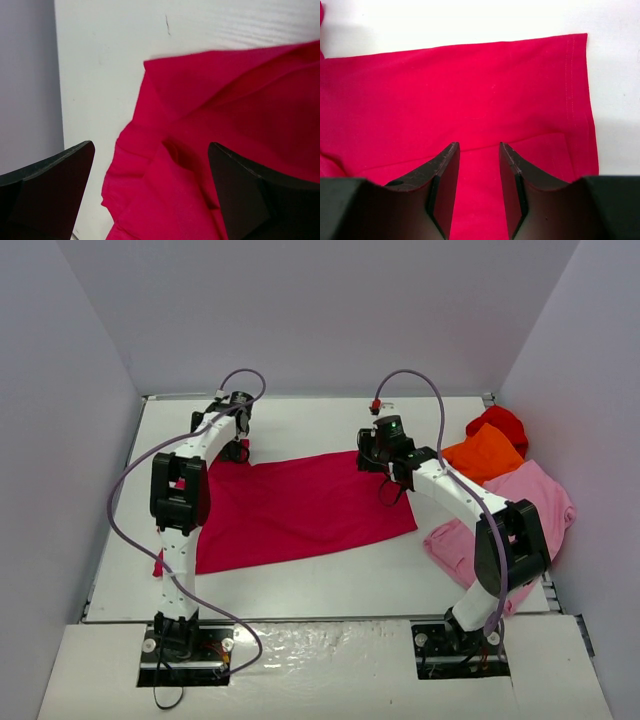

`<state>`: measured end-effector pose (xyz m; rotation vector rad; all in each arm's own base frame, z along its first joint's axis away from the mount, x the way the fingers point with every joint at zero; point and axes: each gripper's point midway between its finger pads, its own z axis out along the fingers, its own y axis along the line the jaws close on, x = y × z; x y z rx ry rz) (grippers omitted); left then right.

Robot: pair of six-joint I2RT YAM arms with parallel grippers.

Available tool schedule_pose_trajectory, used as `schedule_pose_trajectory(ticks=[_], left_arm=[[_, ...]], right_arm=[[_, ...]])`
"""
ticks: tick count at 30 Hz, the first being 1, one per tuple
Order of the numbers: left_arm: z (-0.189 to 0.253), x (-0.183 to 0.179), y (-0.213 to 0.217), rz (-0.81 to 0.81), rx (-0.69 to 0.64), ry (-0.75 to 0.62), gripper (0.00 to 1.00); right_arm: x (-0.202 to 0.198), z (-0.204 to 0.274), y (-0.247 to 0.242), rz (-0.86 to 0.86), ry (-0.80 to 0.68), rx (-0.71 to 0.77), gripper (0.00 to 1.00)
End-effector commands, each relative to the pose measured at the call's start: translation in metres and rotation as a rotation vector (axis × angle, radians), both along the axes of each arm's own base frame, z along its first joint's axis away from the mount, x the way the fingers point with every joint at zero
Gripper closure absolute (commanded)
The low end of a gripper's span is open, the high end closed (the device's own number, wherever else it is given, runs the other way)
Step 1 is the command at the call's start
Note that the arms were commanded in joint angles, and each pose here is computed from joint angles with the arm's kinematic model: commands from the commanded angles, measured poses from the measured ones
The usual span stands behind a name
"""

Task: Fold and stack the t-shirts
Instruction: Grap the side of the flattened tshirt furthest away from the robot with both arms

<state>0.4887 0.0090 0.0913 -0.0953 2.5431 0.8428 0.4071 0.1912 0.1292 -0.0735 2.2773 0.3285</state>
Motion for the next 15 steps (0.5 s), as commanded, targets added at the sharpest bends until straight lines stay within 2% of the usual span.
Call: schedule_pose_trajectory(ticks=[1,10,15], left_arm=[[0.005,0.0,-0.003,0.004,-0.056,-0.037,0.03],[-0.007,0.012,0.003,0.009,-0.026,-0.023,0.04],[-0.011,0.021,0.01,0.015,-0.025,-0.023,0.09]], right_arm=[[0.01,0.024,-0.004,-0.032,-0.068,0.021,0.66],[0.001,0.025,-0.008,-0.036,-0.061,0.02,0.66],[-0.006,0.021,-0.014,-0.043,-0.049,0.007,0.66]])
